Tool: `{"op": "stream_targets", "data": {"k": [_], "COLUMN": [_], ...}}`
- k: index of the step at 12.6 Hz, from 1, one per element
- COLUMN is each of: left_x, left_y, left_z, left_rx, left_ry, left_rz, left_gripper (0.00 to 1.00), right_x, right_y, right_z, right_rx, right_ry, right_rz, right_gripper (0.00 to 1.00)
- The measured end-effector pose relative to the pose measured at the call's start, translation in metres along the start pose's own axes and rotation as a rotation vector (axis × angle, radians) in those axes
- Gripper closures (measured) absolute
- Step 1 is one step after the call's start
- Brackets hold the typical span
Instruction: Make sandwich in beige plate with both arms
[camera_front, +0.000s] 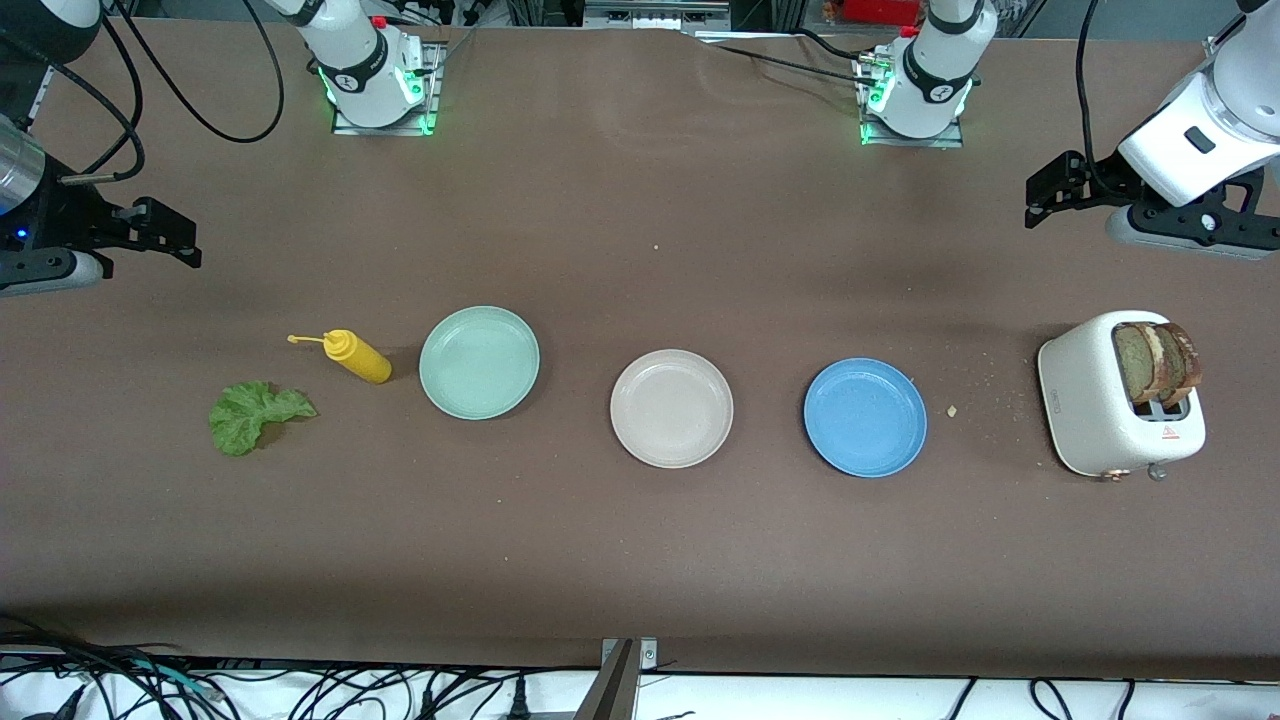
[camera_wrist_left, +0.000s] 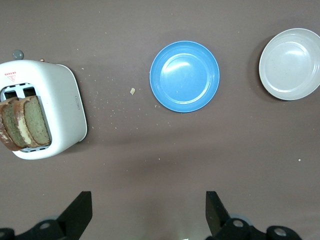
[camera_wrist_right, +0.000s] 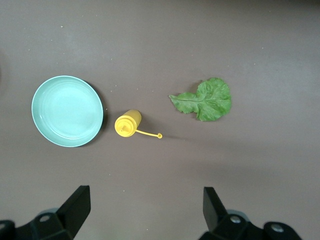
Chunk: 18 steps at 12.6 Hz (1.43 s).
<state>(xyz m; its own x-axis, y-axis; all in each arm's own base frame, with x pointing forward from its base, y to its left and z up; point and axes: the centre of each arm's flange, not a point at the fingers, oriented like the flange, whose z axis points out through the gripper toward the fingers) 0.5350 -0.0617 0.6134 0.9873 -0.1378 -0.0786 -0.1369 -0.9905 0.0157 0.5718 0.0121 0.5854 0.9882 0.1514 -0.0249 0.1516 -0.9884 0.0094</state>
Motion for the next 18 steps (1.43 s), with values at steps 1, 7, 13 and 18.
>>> {"op": "stream_targets", "data": {"k": [1, 7, 13, 18], "left_x": [0.0000, 0.0000, 0.0000, 0.0000], "left_y": [0.0000, 0.0000, 0.0000, 0.0000], "left_z": [0.0000, 0.0000, 0.0000, 0.0000], "left_rx": [0.000, 0.000, 0.000, 0.000], "left_ry": [0.000, 0.000, 0.000, 0.000], "left_rz": [0.000, 0.000, 0.000, 0.000], "left_gripper": [0.00, 0.00, 0.00, 0.00], "right_x": [0.0000, 0.0005, 0.0005, 0.0005], "right_y": [-0.0002, -0.0043, -0.0043, -0.0043], "right_z": [0.0000, 0.0000, -0.0001, -0.0001], "right_rx": [-0.002, -0.004, -0.004, -0.004], "right_ry": [0.000, 0.000, 0.000, 0.000], "right_rz": [0.004, 0.014, 0.015, 0.015], "right_gripper": [0.00, 0.00, 0.00, 0.00]}}
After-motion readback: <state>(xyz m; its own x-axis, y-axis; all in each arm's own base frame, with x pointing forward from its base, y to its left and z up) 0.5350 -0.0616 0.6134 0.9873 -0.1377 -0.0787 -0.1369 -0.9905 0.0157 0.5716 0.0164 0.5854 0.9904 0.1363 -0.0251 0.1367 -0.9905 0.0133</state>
